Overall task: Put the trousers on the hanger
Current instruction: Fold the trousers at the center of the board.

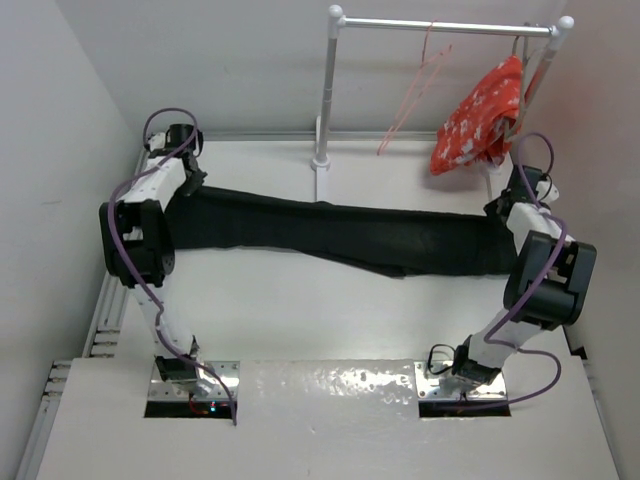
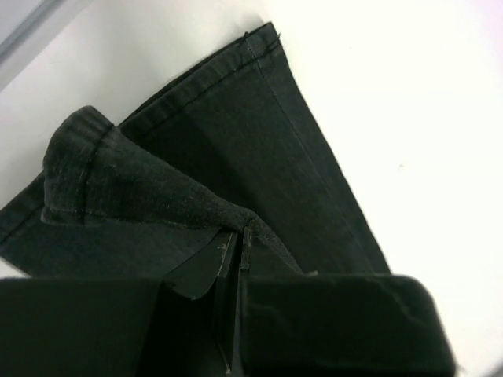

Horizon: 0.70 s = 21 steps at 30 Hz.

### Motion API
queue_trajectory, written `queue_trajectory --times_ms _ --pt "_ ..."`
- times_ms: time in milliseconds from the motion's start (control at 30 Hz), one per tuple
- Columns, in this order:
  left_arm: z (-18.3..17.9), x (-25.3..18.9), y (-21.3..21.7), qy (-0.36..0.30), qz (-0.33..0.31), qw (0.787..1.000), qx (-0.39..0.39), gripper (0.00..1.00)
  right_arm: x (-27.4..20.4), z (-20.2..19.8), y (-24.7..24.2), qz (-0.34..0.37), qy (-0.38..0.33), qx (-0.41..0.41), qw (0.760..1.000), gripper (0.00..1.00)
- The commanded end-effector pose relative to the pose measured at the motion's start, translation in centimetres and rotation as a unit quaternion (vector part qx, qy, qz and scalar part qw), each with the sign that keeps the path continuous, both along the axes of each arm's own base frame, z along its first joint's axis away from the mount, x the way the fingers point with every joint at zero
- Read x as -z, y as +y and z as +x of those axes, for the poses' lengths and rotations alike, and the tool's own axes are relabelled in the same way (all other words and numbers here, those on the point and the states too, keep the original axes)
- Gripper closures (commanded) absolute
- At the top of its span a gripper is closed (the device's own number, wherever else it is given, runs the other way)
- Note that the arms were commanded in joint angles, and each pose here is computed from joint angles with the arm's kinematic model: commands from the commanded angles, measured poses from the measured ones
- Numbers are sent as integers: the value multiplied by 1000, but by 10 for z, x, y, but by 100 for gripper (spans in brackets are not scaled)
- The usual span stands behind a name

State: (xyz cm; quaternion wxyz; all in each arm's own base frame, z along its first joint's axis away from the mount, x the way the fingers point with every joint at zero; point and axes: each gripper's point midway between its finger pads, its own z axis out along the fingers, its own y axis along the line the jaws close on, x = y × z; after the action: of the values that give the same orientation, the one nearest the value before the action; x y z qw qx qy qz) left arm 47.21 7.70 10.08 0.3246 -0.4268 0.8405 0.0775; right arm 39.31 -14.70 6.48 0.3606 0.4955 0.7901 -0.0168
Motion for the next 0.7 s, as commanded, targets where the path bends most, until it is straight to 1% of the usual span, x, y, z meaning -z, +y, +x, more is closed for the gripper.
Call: queue_trajectory --times_ms 0,67,100,200,233,267,333,367,400,433,467,500,533,600,633,667 --pt "14 0 24 19 46 999 0 100 -27 27 -25 -41 -43 15 998 99" --pt "16 12 24 37 47 998 7 100 -26 31 -24 -42 -42 11 998 99" --pt "21 11 25 34 50 998 10 100 -27 33 -24 -44 -44 10 998 99" --pt "34 10 26 24 57 998 26 95 -27 35 -25 -46 -43 8 998 97" --pt "37 10 26 25 59 998 29 92 -28 36 -25 -47 -43 8 998 96" --pt "39 14 27 33 63 997 37 82 -28 36 -25 -47 -43 8 998 89" --pt "43 7 29 32 70 996 41 70 -31 35 -25 -50 -40 4 998 70" --pt "42 1 29 33 71 996 41 61 -34 34 -25 -51 -40 6 998 54" --pt "42 -4 28 27 67 997 42 56 -44 33 -25 -54 -51 4 997 46" --pt "45 -24 26 -1 65 997 39 47 -49 33 -23 -53 -57 1 997 39" --pt "42 -29 25 -8 62 997 39 44 -55 33 -19 -50 -62 -5 997 29" --pt "41 -38 23 -19 61 997 39 41 -61 31 -18 -49 -66 -9 997 24" --pt "38 -60 23 -42 63 996 37 40 -72 29 -16 -50 -73 -12 996 19" --pt "24 -63 23 -44 60 997 27 40 -81 22 -10 -44 -80 -16 996 9" --pt "17 -79 18 -64 54 996 28 38 -88 12 -3 -40 -95 -18 995 9" --pt "4 -60 16 -49 44 997 30 38 -93 9 2 -36 -111 -23 993 9"
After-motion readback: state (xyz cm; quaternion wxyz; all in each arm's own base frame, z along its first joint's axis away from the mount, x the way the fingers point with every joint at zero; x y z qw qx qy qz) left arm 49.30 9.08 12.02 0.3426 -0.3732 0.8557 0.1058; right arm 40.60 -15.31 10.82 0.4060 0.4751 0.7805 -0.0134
